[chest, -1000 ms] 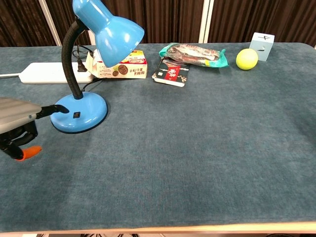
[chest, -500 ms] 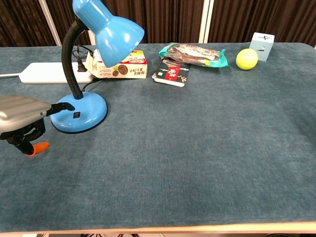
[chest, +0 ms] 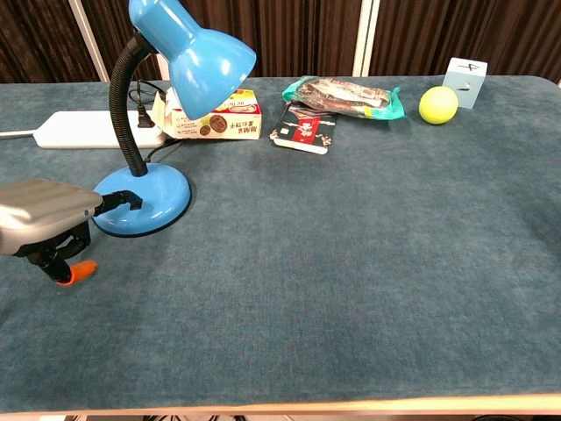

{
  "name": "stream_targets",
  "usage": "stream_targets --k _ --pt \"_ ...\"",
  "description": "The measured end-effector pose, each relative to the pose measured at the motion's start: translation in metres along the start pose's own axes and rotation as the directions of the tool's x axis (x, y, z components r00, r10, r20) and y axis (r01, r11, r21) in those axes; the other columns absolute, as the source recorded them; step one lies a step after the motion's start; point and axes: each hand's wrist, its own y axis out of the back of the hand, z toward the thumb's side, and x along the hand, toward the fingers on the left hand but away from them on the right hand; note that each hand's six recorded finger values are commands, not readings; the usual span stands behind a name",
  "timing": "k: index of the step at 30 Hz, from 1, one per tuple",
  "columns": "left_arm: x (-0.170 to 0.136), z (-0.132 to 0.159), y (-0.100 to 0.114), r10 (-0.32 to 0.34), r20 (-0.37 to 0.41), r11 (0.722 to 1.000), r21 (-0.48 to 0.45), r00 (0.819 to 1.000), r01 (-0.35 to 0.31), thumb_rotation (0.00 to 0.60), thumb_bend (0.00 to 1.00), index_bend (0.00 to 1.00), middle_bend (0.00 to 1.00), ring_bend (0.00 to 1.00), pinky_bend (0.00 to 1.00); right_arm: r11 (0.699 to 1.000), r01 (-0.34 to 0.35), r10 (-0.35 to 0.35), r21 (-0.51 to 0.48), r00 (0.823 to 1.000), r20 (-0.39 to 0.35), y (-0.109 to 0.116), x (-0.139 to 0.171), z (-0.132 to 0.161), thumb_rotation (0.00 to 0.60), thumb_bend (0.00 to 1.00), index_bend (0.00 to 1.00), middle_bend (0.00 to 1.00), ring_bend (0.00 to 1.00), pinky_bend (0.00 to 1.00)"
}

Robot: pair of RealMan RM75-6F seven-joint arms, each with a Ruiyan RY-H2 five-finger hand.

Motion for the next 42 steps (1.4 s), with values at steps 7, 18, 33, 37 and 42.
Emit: stream_targets --k 7,18,33,37,42 --pt "-0.002 -0.003 -0.009 -0.019 -0.009 1.000 0.003 1.000 0.019 0.600 0.42 0.00 0.85 0.81 0.86 1.000 0.002 -0.002 0.000 1.000 -0.001 0.000 0.000 0.000 0.600 0.24 0.00 0.00 0.00 0.00" --pt "-0.004 -0.006 -0.009 -0.009 -0.011 1.000 -0.005 1.000 0.009 0.600 0.40 0.00 0.70 0.70 0.81 1.000 0.003 -0.003 -0.001 1.000 -0.001 0.001 0.000 0.000 0.600 0.23 0.00 0.00 0.00 0.00" --pt "-0.037 -0.054 0.052 0.360 0.004 0.933 -0.027 0.933 -0.359 0.600 0.16 0.00 0.00 0.03 0.15 1.000 0.005 -0.005 0.004 1.000 -0.005 0.001 0.000 0.000 0.600 0.24 0.00 0.00 0.00 0.00" --pt "-0.060 -0.094 0.044 0.371 -0.049 0.927 -0.039 0.927 -0.373 0.600 0.12 0.00 0.00 0.00 0.08 1.000 0.005 -0.005 0.011 1.000 -0.005 0.000 0.000 0.000 0.600 0.24 0.00 0.00 0.00 0.00" --pt "-0.095 -0.144 0.027 0.352 -0.122 0.934 -0.025 0.928 -0.357 0.600 0.11 0.00 0.00 0.00 0.05 1.000 0.004 -0.004 0.016 1.000 -0.003 0.000 0.001 0.000 0.600 0.24 0.00 0.00 0.00 0.00"
